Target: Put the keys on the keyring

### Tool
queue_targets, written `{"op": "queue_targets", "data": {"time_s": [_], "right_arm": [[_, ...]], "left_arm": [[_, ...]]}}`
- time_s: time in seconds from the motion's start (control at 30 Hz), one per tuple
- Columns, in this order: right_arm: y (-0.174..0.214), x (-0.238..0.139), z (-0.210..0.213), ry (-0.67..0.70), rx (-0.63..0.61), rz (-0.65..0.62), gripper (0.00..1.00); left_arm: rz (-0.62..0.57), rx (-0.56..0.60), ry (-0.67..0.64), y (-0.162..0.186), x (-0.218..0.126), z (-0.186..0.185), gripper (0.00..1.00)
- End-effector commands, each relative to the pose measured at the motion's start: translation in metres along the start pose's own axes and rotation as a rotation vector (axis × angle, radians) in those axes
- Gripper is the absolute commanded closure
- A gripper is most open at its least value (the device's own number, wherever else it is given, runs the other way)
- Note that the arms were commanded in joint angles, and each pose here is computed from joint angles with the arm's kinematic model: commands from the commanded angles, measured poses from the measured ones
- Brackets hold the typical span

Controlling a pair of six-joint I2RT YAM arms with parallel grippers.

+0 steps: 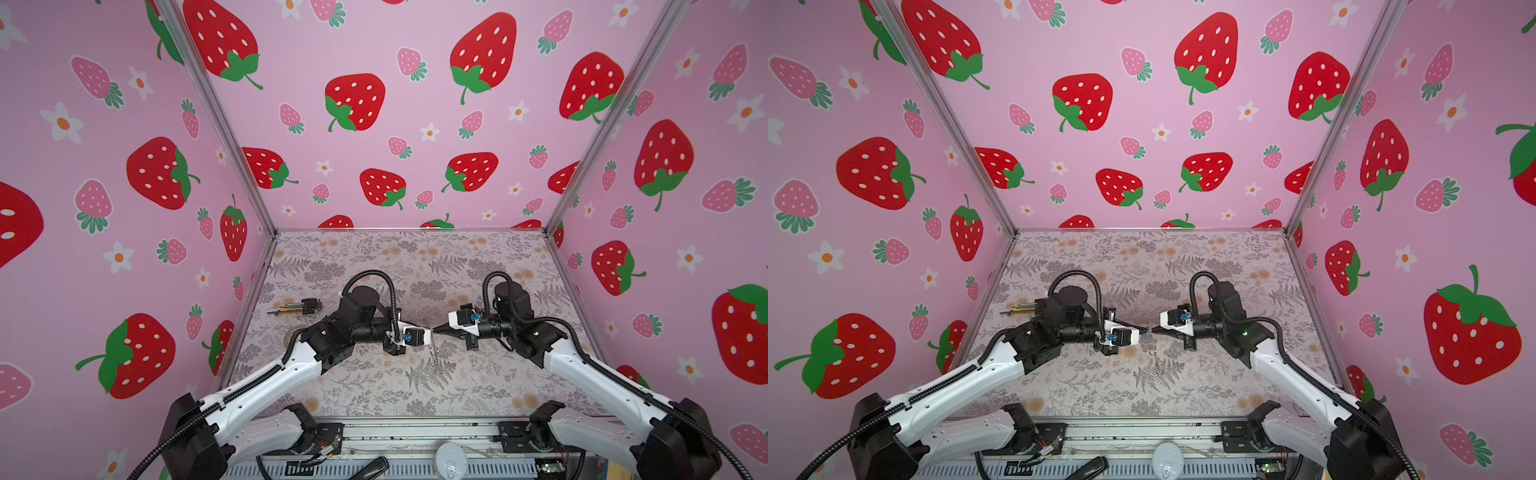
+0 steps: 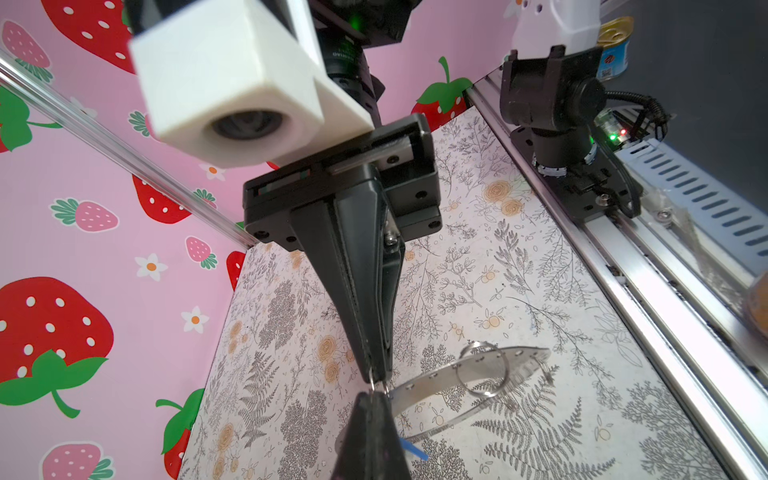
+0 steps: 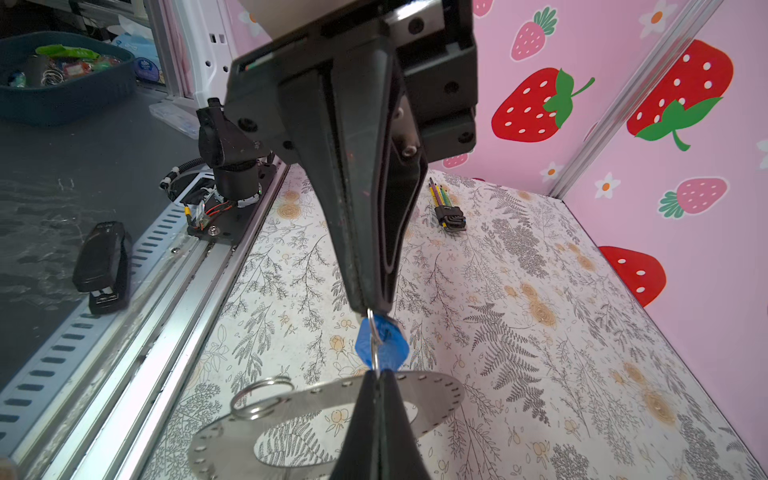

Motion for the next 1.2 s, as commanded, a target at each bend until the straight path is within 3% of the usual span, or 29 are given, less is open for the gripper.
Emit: {"op": "queue_targets", "data": {"time_s": [0.0,0.77,1.17], "right_arm": [[-0.014,-0.003,0.0,-0.038,0.0,-0.032,1.0],[-0.016,-0.007,-0.018,-0.078,0.222,-0.052,1.0],[-0.02,-0.007,-0.024,-0.08,0.25,-0.047,1.0]], "left_arm": [[-0.013,0.044,0.006,-0.007,-0.003,0.003,1.0],[0.012,0.1,0.036,-0.008,-0.001,-0.003,1.0],[-0.032,0.088,0.051,-0.014,0.0,-0.001,1.0]]}}
Point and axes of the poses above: each gripper's point midway between its finger pads, its own x axis out along the fingers, its own z axis along the line the jaws close on, y = z × x, the point moved 9 cm from there along -x, back along the fingers, and after that the axes turned 13 degrees about x, right-handed, at the moved point
